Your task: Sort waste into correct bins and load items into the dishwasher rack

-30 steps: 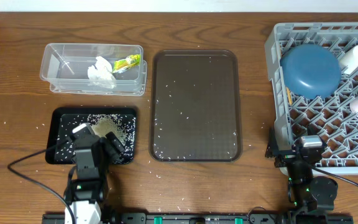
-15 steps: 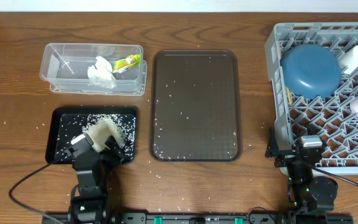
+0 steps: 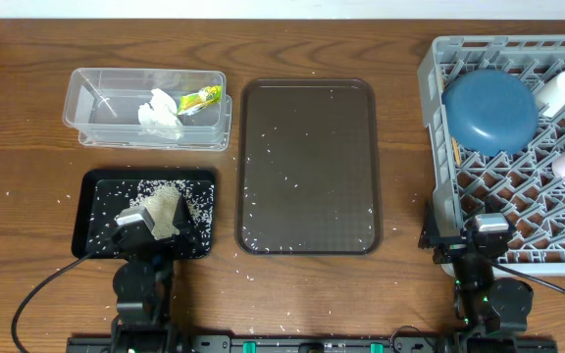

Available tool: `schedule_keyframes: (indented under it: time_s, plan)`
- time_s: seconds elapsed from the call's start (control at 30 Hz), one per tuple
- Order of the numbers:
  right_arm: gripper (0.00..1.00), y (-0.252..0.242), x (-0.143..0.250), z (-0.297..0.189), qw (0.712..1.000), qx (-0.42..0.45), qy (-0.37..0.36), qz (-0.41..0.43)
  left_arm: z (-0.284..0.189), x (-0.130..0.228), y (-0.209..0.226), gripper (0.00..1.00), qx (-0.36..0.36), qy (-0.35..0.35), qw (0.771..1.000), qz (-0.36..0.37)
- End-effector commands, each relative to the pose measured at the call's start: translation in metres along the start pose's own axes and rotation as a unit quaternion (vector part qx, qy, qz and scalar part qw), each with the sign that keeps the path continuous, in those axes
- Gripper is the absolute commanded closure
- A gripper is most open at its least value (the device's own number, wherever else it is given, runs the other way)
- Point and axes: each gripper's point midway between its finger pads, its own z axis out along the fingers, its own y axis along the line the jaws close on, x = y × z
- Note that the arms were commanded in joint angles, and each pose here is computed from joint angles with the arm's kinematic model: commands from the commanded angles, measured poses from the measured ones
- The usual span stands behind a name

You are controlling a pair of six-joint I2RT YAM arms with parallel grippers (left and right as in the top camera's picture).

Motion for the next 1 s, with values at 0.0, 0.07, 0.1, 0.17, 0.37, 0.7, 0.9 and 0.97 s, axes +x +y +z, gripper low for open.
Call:
schedule_keyframes:
  time_s: [0.0,0.07,0.1,0.17,0.37,0.7,0.9,0.97]
  plan:
    - [0.01,-0.003,0.0,0.0,1.0,0.005,-0.001,-0.003,-0.001,0.007,-0.005,0.08,0.021,-0.003,0.999,0.049]
    - [0.01,-0.003,0.0,0.0,1.0,0.005,-0.001,-0.003,-0.003,0.003,-0.011,0.08,0.038,-0.012,0.997,0.065]
    - [0.01,-0.003,0.0,0.0,1.0,0.005,-0.001,-0.003,-0.004,0.002,-0.014,0.08,0.044,-0.017,0.996,0.072]
    - [0.01,-0.003,0.0,0.0,1.0,0.005,-0.001,-0.003,-0.006,-0.002,-0.017,0.08,0.051,-0.026,0.995,0.077]
    - [0.01,-0.003,0.0,0.0,1.0,0.005,-0.001,-0.003,-0.007,0.0,-0.029,0.08,0.085,-0.023,0.991,0.098]
    - [0.01,-0.003,0.0,0.0,1.0,0.005,-0.001,-0.003,-0.006,-0.002,-0.018,0.08,0.052,-0.027,0.993,0.104]
    - [0.01,-0.003,0.0,0.0,1.0,0.005,-0.001,-0.003,-0.005,-0.002,-0.015,0.08,0.044,-0.028,0.993,0.105]
    - [0.01,-0.003,0.0,0.0,1.0,0.005,-0.001,-0.003,-0.005,-0.003,-0.012,0.08,0.035,-0.029,0.994,0.104]
